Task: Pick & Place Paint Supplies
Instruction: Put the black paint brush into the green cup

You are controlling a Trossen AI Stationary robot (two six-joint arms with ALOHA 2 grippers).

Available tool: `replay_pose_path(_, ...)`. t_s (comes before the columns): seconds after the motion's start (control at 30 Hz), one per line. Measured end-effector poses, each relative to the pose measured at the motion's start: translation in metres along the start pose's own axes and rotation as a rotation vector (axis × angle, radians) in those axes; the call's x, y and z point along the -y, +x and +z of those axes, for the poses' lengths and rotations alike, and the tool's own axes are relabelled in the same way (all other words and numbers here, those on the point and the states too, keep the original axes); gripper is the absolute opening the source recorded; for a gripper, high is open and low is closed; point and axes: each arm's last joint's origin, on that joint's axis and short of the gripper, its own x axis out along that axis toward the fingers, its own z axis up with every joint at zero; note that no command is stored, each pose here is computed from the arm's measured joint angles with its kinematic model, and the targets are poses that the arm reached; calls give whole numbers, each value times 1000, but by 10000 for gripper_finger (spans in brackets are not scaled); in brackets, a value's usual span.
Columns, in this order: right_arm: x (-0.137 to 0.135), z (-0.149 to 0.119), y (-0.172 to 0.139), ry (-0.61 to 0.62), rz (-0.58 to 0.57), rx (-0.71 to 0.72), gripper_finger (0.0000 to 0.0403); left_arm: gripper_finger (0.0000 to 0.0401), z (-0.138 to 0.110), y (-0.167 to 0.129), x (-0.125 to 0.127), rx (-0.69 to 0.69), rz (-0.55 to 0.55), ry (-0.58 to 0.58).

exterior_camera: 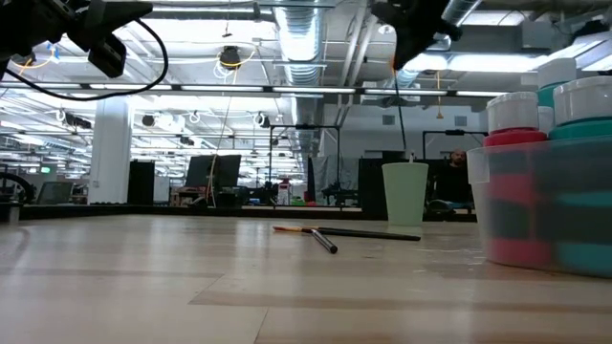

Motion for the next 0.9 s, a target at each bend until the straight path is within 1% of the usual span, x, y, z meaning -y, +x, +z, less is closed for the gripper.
replay_pose_path(0.07,-1,-11,7,27,14,19,0,132,0,0,0,1,0,0)
replay_pose_path(0.2,0,-35,23,66,12,14,0,132,0,0,0,4,-1,-1)
replay_pose_path(0.3,0,-52,35,80,6,6,0,132,1,0,0,5,-1,-1)
replay_pose_path(0.43,-2,-67,47,84,7,10,0,132,1,0,0,6,-2,-1)
replay_pose_path(0.63,-4,-79,56,95,3,-2,0,132,1,0,0,6,-2,-2)
replay_pose_path(0.9,-4,-79,56,101,6,-7,5,132,1,0,0,8,-2,-2)
